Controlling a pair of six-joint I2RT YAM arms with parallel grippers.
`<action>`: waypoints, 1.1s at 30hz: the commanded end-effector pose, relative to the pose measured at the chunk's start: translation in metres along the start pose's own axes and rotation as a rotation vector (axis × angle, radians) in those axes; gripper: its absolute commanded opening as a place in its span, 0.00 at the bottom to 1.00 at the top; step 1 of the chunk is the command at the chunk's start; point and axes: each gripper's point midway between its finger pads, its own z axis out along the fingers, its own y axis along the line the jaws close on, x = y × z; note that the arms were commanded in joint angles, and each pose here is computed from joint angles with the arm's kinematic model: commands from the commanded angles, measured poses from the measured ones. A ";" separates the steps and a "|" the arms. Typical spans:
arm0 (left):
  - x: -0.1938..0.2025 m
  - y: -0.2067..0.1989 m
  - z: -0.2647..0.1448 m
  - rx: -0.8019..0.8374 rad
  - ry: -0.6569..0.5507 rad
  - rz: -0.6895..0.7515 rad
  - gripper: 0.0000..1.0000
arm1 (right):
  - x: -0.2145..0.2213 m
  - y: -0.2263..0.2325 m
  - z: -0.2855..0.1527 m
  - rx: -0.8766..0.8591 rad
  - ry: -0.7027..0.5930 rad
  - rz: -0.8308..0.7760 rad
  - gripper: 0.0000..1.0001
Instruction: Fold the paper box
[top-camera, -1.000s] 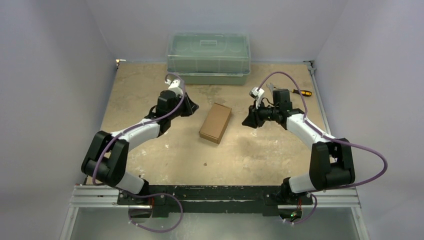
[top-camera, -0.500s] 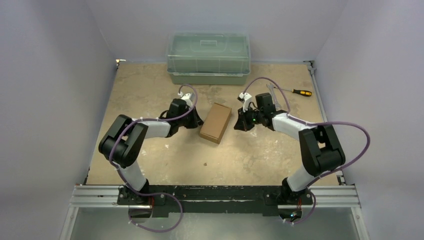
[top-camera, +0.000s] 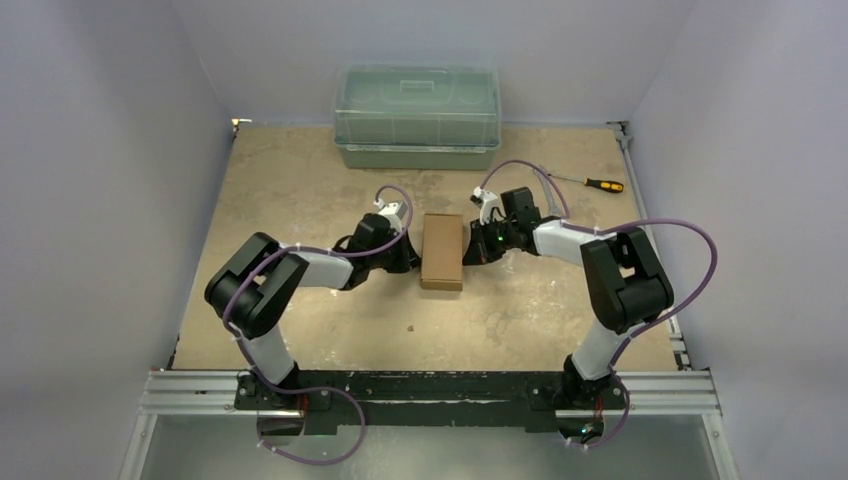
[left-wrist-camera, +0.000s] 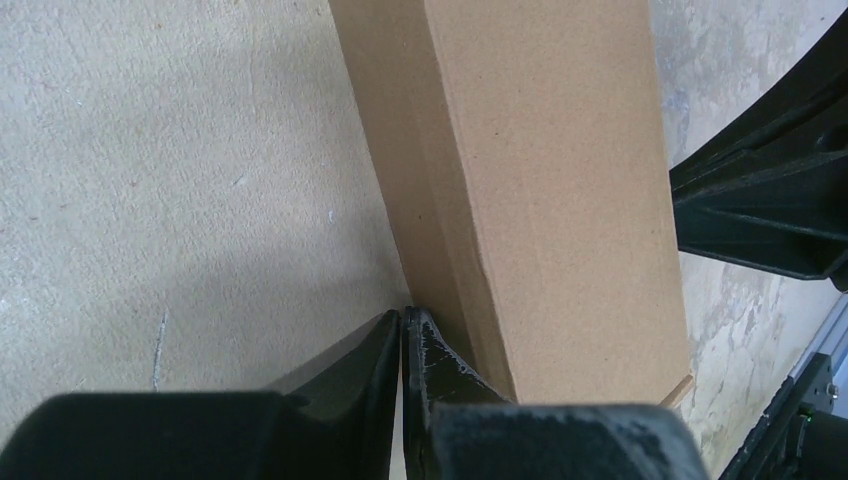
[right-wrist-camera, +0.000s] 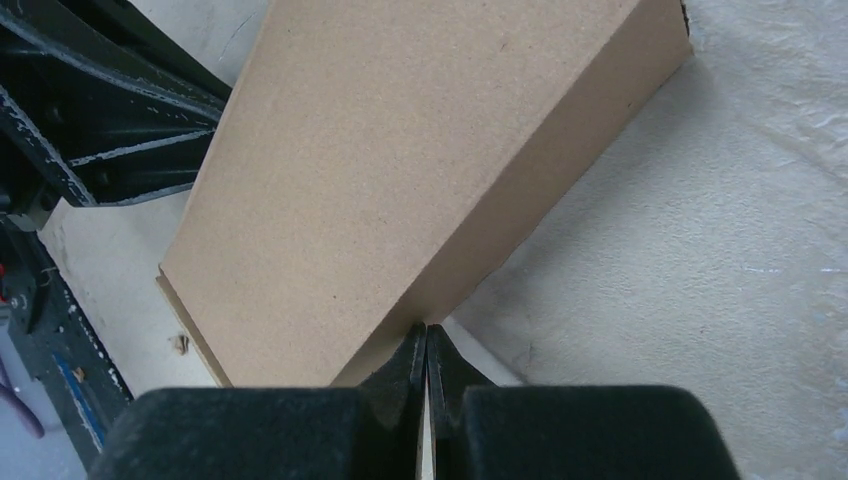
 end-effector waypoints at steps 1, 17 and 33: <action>-0.001 -0.019 0.001 0.049 -0.027 -0.025 0.06 | -0.022 0.018 -0.002 -0.063 -0.043 0.005 0.04; -0.148 -0.043 -0.185 0.010 -0.526 0.099 0.97 | -0.114 -0.007 -0.268 0.361 -0.527 -0.490 0.79; -0.138 -0.088 -0.311 0.010 -0.592 0.143 0.99 | -0.114 0.093 -0.384 0.484 -0.958 -0.178 0.99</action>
